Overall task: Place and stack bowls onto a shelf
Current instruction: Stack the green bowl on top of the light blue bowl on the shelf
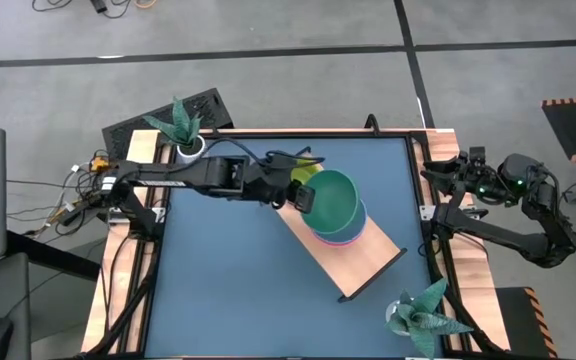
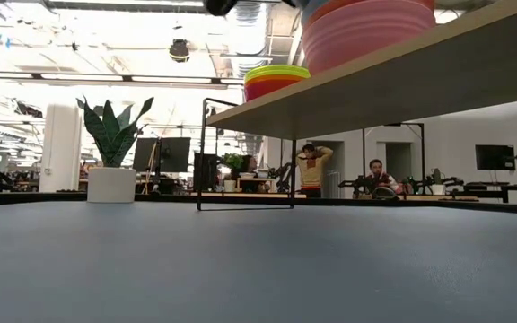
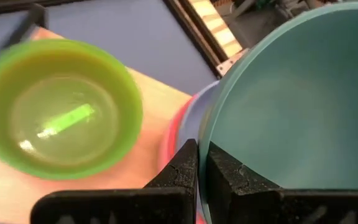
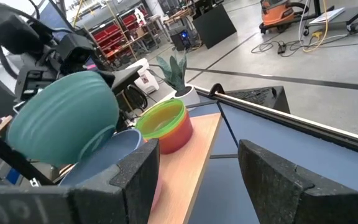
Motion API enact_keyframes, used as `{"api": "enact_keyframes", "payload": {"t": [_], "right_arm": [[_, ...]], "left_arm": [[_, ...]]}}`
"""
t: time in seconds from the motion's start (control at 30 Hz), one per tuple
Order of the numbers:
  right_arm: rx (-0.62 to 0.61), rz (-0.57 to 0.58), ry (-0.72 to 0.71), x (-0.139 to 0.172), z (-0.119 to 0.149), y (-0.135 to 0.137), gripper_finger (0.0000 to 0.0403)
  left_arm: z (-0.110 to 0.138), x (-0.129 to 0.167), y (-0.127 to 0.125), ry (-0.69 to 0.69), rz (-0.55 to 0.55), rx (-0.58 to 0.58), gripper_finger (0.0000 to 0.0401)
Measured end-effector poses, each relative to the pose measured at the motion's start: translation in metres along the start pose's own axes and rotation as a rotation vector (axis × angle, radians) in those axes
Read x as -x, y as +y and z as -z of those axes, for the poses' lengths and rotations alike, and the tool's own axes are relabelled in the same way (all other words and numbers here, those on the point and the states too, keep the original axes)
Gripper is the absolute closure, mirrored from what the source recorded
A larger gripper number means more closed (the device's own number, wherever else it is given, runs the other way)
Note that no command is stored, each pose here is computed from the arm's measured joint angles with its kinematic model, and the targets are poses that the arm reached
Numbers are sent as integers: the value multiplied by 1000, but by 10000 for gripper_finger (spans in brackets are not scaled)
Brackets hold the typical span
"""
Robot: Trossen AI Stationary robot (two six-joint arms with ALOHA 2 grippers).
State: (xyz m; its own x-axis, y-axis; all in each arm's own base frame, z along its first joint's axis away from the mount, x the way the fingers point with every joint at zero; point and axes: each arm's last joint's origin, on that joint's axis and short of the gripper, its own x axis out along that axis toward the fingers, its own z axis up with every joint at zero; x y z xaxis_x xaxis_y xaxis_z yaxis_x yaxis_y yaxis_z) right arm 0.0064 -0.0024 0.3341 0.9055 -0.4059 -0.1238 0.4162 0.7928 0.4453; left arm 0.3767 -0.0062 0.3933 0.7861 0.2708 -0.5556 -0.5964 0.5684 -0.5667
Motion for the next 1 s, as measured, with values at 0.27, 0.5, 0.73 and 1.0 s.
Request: {"api": "enact_keyframes", "payload": {"t": [0.27, 0.5, 0.73, 1.0], "right_arm": [[0, 2, 3, 0, 0, 0, 158], [-1, 16, 31, 0, 3, -2, 158], [0, 19, 35, 0, 3, -2, 158], [0, 19, 35, 0, 3, -2, 158]], "left_arm": [[2, -18, 4, 62, 8, -13, 401], [-2, -20, 3, 66, 35, -15, 401], [-1, -20, 1, 66, 62, -70, 400], [-2, -19, -3, 23, 88, -121, 349]]}}
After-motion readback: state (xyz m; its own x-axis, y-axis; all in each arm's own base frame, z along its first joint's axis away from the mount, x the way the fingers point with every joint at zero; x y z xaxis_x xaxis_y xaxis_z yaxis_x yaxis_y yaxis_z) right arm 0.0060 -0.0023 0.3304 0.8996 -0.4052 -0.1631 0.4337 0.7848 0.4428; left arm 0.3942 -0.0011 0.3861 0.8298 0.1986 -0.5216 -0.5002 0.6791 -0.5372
